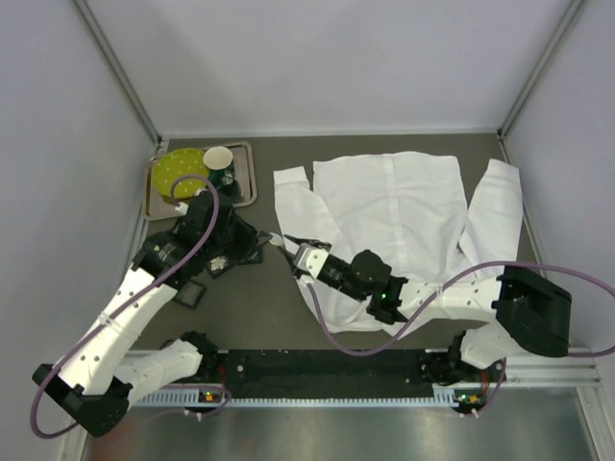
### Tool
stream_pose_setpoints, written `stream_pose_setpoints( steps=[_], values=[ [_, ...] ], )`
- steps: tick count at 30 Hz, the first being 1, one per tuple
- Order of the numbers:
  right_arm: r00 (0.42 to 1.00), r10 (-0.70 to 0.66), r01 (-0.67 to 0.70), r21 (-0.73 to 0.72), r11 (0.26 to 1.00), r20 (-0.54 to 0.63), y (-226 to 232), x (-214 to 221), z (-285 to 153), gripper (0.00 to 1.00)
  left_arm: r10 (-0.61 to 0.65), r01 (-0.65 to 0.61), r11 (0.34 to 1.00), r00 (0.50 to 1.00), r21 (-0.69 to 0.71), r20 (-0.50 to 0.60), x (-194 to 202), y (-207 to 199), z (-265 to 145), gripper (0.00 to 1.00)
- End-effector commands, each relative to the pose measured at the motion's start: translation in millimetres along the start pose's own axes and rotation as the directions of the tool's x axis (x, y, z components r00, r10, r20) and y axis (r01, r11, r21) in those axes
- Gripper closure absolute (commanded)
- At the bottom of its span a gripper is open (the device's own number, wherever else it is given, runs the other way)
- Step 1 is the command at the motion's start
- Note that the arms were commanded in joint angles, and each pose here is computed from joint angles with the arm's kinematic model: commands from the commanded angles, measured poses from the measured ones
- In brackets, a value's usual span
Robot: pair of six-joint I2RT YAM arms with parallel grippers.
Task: Remove the brooch from the garment
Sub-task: Adjust the brooch.
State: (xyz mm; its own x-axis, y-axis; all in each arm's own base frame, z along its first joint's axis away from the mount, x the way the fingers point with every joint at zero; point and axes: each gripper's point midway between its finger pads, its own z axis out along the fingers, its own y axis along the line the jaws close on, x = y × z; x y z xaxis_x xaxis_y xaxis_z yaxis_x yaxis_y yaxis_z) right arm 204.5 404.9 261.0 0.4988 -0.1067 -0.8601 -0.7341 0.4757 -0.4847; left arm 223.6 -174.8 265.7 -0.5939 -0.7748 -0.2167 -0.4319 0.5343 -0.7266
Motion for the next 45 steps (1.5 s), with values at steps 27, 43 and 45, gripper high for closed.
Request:
stream_pose_setpoints(
  steps=[27,43,45],
  values=[
    [0.998,-0.045,0.043,0.037,0.998,0.039,-1,-13,13,0.89,-0.072,0.074,0.993,0.997,0.095,-0.025,3,-20,-8,1.0],
    [0.992,-0.125,0.118,0.23,0.966,0.016,-17,-20,14,0.78,-0.107,0.111,0.989,0.993,0.096,-0.049,8,-19,-6,1.0],
    [0.991,-0.13,0.123,0.232,0.965,0.015,-17,-21,14,0.8,-0.108,0.112,0.989,0.993,0.096,-0.049,7,-20,-5,1.0]
  ],
)
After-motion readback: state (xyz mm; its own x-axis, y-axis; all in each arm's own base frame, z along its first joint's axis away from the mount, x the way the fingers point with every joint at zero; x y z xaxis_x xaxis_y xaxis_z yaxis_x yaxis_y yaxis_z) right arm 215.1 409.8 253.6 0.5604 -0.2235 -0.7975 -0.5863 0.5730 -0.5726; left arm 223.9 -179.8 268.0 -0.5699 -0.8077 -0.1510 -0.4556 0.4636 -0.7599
